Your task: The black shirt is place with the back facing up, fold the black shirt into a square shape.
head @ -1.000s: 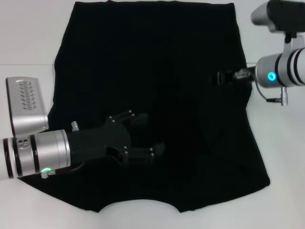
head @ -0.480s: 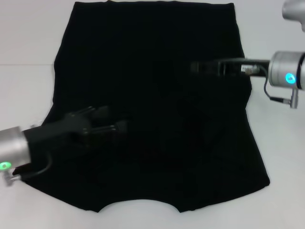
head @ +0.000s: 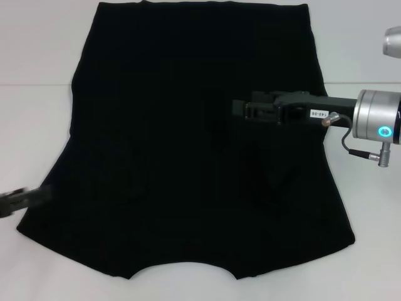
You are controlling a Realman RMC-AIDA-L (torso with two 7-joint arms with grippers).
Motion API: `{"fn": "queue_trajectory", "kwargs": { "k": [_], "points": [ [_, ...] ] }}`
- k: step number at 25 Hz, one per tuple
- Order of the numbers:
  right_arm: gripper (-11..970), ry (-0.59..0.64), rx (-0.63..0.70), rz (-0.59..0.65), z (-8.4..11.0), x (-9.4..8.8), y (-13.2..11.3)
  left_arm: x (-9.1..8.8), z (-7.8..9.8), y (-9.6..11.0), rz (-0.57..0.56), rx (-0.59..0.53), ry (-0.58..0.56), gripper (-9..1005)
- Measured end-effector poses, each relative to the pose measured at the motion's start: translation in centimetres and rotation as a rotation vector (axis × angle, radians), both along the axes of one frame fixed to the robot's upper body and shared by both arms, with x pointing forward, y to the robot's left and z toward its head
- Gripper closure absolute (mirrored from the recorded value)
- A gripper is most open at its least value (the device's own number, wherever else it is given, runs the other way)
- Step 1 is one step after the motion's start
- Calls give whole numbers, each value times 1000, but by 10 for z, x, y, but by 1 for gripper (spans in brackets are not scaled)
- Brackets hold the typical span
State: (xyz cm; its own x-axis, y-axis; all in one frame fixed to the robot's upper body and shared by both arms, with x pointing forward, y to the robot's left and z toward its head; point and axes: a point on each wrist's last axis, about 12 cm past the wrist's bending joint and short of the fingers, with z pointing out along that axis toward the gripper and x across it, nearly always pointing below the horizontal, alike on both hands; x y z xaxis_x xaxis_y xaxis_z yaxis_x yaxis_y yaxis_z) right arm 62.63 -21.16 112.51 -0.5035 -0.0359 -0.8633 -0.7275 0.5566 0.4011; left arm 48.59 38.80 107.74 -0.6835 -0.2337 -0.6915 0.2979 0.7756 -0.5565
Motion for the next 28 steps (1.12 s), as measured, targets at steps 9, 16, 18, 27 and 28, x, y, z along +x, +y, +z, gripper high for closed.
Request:
{"fn": "queue_trajectory", "kwargs": {
  "k": [9,16,18,27,28],
  "points": [
    [184,-4,-2,-11,2,4,3,-2,-9,19,102,62,147,58],
    [184,-3,8,-18,3,5,3,7,-17,13,71,109,179,58],
    [184,0,10,-21,3,5,2,9,-18,12,61,120,183,59],
    [184,4,13,-24,4,6,1,7,-15,1,-49,103,181,61],
    [184,4,13,-23,4,6,1,7,-14,0,-58,100,180,61]
  ]
}}
